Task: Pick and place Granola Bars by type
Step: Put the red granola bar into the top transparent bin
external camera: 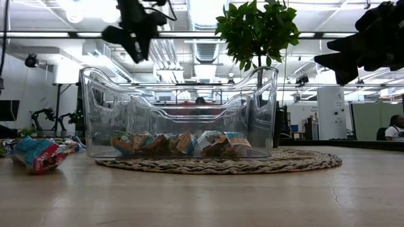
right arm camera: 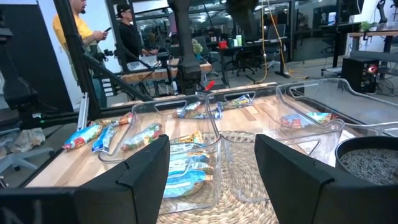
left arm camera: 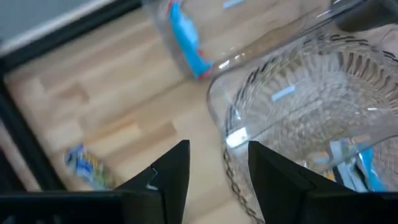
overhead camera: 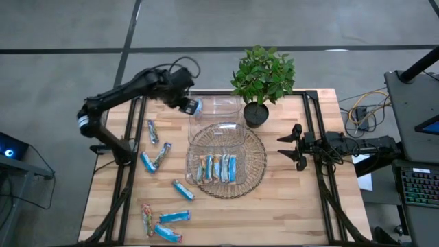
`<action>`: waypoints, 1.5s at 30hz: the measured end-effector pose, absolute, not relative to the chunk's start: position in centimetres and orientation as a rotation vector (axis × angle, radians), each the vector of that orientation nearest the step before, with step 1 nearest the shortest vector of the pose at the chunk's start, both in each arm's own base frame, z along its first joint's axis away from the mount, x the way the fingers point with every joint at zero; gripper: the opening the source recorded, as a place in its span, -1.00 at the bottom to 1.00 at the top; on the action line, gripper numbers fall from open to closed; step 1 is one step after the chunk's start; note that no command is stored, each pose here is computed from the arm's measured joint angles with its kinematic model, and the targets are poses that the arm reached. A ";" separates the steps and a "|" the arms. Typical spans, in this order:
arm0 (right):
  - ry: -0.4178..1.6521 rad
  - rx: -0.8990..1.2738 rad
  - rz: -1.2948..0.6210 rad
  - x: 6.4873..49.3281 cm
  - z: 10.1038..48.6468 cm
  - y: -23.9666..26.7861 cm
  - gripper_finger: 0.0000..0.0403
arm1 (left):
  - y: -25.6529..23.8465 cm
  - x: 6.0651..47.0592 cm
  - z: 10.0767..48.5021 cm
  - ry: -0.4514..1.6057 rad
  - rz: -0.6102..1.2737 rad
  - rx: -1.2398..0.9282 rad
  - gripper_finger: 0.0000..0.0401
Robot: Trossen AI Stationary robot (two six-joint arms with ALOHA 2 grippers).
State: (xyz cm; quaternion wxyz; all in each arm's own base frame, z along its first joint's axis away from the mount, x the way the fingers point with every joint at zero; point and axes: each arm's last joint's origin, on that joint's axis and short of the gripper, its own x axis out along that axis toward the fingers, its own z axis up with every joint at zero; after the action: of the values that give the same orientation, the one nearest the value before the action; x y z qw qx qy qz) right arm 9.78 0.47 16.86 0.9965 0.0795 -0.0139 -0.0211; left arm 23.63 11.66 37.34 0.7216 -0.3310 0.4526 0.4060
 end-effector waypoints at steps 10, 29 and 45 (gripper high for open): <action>-0.028 0.159 -0.042 9.8 16.9 0.5 0.11 | 5.9 18.8 33.6 1.006 0.969 -0.898 -0.28; -0.028 0.159 -0.042 9.8 16.9 0.5 0.11 | 0.2 20.8 28.2 0.906 1.485 -1.101 -0.28; -0.028 0.159 -0.042 9.8 16.9 0.5 0.11 | -0.2 22.4 24.4 0.808 1.907 -1.188 -0.28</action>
State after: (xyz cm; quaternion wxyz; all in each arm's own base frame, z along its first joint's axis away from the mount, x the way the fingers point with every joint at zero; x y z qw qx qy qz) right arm 9.78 0.47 16.87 0.9965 0.0795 -0.0139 -0.0209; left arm 22.43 -0.20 24.38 0.3679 -0.4626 0.3148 0.7427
